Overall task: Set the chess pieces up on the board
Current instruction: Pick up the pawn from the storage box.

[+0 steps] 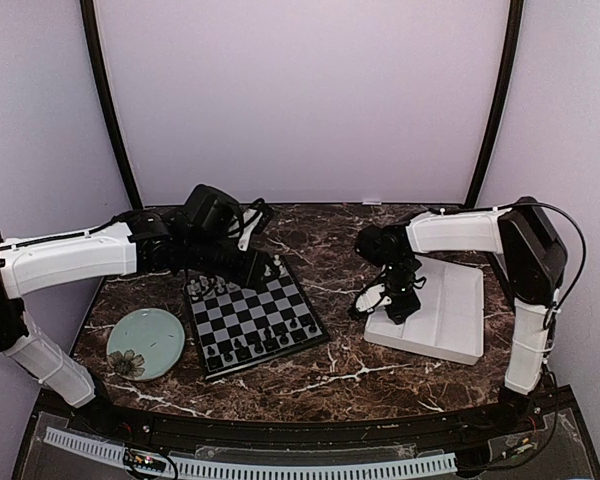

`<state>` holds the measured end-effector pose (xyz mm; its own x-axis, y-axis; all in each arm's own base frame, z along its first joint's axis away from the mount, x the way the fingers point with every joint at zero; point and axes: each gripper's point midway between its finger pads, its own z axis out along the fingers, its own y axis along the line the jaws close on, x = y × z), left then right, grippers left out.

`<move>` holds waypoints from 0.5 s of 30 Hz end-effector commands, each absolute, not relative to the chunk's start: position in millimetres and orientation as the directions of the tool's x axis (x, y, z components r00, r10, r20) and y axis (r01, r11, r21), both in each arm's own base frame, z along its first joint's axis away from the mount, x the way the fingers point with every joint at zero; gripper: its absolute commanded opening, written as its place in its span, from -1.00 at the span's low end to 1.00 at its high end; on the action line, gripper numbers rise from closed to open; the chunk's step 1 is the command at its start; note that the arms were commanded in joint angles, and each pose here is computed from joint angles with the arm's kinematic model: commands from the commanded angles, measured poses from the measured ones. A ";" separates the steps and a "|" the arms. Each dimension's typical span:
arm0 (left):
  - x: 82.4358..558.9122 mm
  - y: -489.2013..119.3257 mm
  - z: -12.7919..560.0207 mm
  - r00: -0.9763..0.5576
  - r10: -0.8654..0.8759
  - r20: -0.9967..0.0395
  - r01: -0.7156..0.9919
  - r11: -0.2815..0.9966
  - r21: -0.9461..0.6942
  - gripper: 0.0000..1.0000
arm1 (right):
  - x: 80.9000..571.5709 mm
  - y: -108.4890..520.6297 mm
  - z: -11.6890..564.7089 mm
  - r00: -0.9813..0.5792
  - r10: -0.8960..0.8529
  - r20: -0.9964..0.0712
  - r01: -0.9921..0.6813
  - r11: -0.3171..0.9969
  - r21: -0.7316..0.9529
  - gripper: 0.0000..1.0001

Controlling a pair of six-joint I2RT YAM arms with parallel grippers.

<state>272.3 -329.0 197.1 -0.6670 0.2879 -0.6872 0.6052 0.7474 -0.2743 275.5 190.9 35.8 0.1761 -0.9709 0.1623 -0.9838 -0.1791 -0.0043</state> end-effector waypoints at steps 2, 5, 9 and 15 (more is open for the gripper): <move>270.6 -323.2 203.2 -0.662 0.272 -0.698 0.601 0.749 -0.278 -0.23 | 275.7 187.8 24.8 0.137 -0.970 0.203 -0.990 -0.131 0.042 -0.40; 270.4 -323.0 203.5 -0.661 0.274 -0.699 0.602 0.749 -0.276 -0.24 | 278.4 188.4 21.0 0.115 -0.970 0.216 -0.993 -0.107 0.046 -0.43; 269.8 -321.8 201.7 -0.662 0.275 -0.697 0.601 0.751 -0.274 -0.23 | 279.0 188.0 17.7 0.095 -0.969 0.230 -0.995 -0.086 0.052 -0.53; 269.5 -321.6 200.0 -0.662 0.270 -0.699 0.600 0.750 -0.279 -0.23 | 281.9 191.2 23.9 0.057 -0.974 0.221 -0.998 -0.051 0.035 -0.64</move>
